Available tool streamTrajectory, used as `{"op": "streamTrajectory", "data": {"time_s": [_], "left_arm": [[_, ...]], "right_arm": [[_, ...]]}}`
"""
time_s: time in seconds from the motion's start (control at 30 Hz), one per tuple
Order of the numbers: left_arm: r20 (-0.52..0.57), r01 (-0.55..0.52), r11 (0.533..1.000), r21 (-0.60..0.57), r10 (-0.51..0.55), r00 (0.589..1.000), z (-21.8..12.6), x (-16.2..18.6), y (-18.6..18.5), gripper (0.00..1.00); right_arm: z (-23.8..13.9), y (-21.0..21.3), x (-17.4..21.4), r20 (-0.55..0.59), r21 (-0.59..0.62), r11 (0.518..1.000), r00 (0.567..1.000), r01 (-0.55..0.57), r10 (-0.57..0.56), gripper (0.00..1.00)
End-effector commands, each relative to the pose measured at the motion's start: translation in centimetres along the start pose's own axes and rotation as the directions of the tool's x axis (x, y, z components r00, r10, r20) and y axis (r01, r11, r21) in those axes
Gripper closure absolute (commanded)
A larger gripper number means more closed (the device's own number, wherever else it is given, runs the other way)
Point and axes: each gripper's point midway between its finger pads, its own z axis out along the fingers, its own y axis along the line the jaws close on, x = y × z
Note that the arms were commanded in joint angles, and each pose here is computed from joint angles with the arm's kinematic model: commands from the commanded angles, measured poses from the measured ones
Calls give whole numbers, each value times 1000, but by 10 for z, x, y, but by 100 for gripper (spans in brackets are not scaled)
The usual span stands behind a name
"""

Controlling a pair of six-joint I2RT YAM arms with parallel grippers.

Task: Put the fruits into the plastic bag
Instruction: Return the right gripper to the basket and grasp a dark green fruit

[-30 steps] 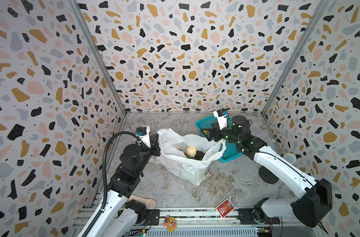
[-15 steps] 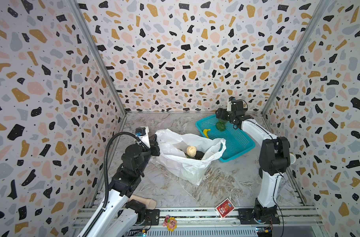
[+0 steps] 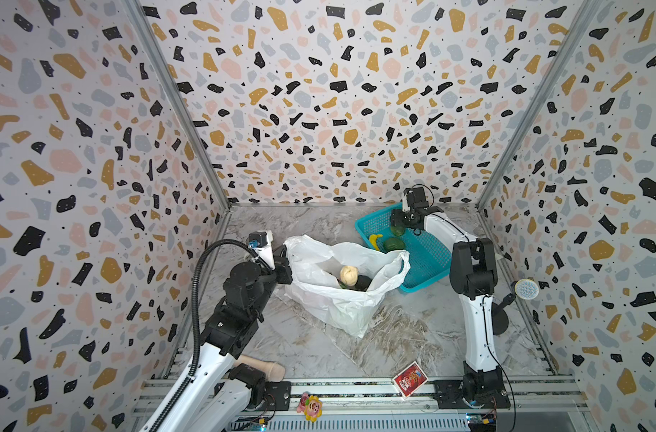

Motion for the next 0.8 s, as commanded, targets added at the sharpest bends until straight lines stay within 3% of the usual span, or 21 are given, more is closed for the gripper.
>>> {"op": "streamTrajectory", "data": {"time_s": [0.0, 0.3, 0.43, 0.63, 0.77], "left_arm": [[48, 8, 1000, 23, -10, 999, 0, -13, -6, 100], [45, 5, 1000, 18, -6, 999, 1, -12, -5, 100], [40, 4, 1000, 15, -4, 999, 1, -13, -5, 100], [39, -2, 1000, 26, 1, 999, 0, -16, -7, 100], [38, -2, 1000, 26, 1, 999, 1, -15, -7, 100]], "right_arm": [[-10, 4, 3, -24, -1, 1000, 1000, 14, -14, 23], [5, 18, 37, -81, -33, 998, 995, 60, -62, 19], [15, 15, 40, -77, -17, 999, 996, 51, -52, 22], [23, 13, 31, -32, -31, 999, 999, 11, -12, 33], [25, 17, 27, -24, -58, 998, 1000, 0, -2, 56]]}}
